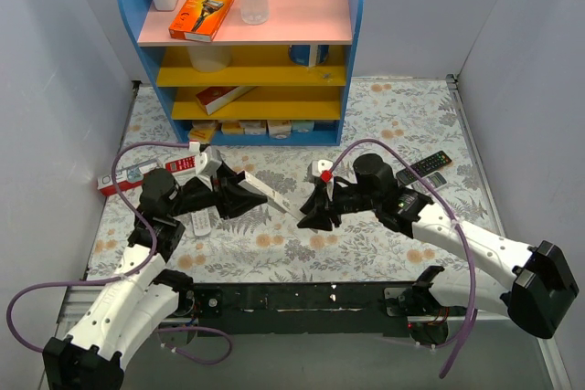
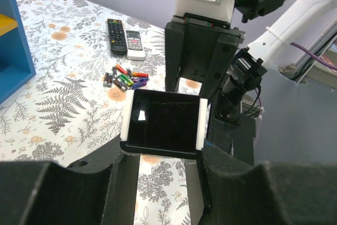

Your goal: Load the batteries into the remote control

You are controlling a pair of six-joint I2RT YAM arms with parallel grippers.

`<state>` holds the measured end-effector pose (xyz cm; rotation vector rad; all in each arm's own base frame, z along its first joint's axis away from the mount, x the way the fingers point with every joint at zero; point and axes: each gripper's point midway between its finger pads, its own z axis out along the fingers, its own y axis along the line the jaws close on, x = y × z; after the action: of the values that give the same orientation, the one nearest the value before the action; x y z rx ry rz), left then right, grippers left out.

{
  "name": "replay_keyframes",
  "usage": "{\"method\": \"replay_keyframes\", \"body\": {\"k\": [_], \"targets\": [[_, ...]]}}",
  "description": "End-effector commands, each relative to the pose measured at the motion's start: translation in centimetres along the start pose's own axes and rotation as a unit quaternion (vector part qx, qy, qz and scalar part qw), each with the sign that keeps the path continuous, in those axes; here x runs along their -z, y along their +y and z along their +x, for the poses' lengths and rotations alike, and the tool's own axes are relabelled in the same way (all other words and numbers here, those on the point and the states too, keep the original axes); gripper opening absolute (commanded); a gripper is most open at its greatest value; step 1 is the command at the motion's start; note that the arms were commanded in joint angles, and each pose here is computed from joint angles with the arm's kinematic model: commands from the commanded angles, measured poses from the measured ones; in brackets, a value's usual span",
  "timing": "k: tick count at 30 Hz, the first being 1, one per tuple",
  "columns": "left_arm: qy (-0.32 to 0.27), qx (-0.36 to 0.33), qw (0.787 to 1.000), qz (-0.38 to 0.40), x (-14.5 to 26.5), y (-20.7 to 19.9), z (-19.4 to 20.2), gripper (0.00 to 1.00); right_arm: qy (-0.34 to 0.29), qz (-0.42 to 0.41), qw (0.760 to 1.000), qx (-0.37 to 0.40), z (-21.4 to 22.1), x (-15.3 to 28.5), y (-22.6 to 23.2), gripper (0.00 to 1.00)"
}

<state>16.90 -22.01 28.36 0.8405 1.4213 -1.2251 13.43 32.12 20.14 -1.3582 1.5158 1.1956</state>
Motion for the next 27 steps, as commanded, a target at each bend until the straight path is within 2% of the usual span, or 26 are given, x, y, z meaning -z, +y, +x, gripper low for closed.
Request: {"method": "replay_keyframes", "body": {"k": [1, 6, 10, 14, 19, 22, 27], "targets": [[-0.011, -0.021, 0.999, -0.039, 0.0, 1.3, -1.4, 0.00, -0.005, 0.000, 1.000, -0.005, -0.6, 0.6, 0.1, 0.22], [0.009, 0.016, 0.992, -0.122, 0.8, 3.9, 0.4, 0.00, 0.000, 0.104, 0.993, -0.049, -0.8, 1.8, -4.7, 0.22], [0.019, 0.047, 0.978, -0.201, 2.1, 6.1, 2.1, 0.00, 0.009, 0.176, 0.981, -0.081, -0.4, 2.7, -8.5, 0.22], [0.016, 0.054, 0.967, -0.248, 2.9, 7.4, 2.4, 0.00, 0.053, 0.223, 0.968, -0.104, 1.8, 2.4, -11.9, 0.22], [0.005, 0.053, 0.965, -0.257, 3.1, 7.5, 1.9, 0.00, 0.126, 0.258, 0.951, -0.118, 4.7, 1.5, -15.5, 0.23], [-0.007, 0.053, 0.969, -0.242, 2.9, 6.8, 1.4, 0.00, 0.191, 0.256, 0.939, -0.126, 8.1, 0.2, -17.5, 0.23], [-0.010, 0.047, 0.972, -0.232, 2.9, 6.2, 1.2, 0.00, 0.252, 0.261, 0.923, -0.129, 10.3, -1.4, -21.0, 0.24]]}}
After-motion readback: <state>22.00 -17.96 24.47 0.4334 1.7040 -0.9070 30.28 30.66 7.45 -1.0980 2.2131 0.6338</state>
